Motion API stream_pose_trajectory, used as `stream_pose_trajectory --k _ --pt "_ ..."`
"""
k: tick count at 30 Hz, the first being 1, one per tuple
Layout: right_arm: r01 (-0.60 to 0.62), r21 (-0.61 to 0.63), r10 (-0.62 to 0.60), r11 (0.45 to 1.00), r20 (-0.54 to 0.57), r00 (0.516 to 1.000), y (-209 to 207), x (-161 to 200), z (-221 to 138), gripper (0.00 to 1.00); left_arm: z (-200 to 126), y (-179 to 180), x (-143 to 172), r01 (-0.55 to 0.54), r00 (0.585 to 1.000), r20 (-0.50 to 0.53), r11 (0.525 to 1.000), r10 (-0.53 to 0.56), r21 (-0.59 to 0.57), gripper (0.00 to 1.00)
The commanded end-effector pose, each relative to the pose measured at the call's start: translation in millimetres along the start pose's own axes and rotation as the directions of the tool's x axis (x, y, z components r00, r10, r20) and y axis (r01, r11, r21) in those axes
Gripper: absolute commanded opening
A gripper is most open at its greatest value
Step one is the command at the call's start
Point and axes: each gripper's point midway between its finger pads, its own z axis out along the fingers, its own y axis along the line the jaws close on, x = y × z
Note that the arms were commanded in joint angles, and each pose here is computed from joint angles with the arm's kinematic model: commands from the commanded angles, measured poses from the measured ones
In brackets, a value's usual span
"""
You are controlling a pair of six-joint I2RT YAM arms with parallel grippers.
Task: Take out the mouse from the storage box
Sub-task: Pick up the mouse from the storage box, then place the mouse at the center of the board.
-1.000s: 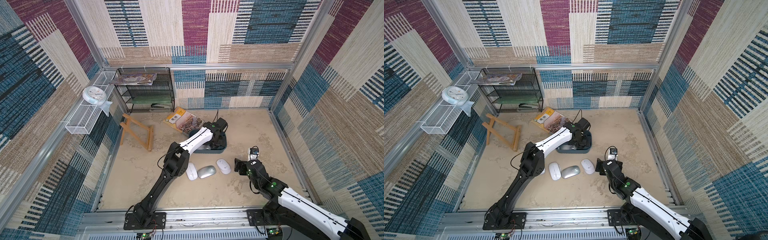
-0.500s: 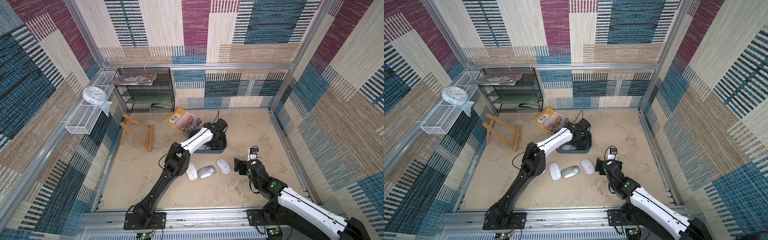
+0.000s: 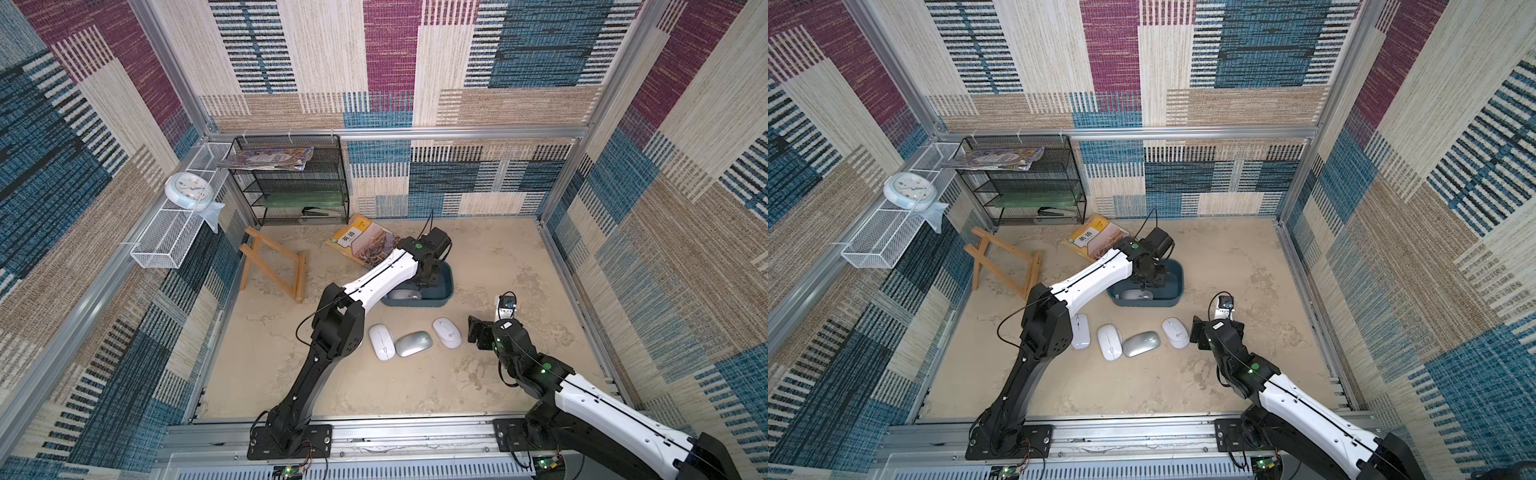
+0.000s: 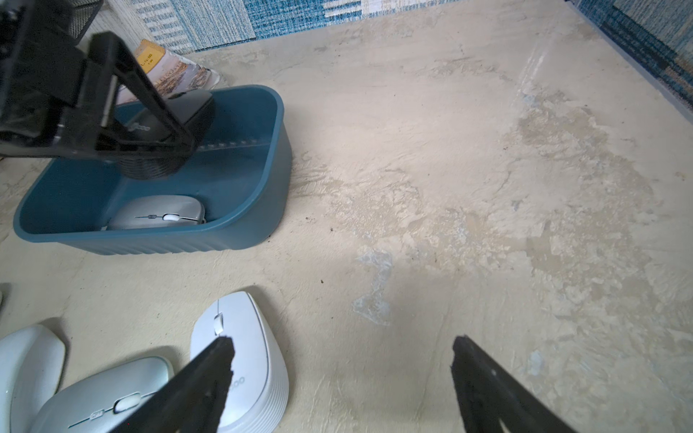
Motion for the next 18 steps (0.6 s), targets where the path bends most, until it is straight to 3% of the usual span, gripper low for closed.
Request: stream_pose_trajectory --k 1,10,18 --pt "-0.005 -0.007 0.005 1.000 0.017 1.000 3 -6 0 0.94 -17 6 0 0.001 0.999 0.033 1.000 -0.001 0.000 0.29" --pt "-0.001 -0.002 0.001 1.000 0.006 1.000 4 -5 2 0.94 -66 39 30 0.026 0.996 0.089 1.000 -0.027 0.004 0.28" --pt "0.006 0.005 -0.006 1.000 -0.009 1.000 5 -4 4 0.94 -91 109 79 0.148 0.984 0.103 0.989 -0.145 -0.025 0.28"
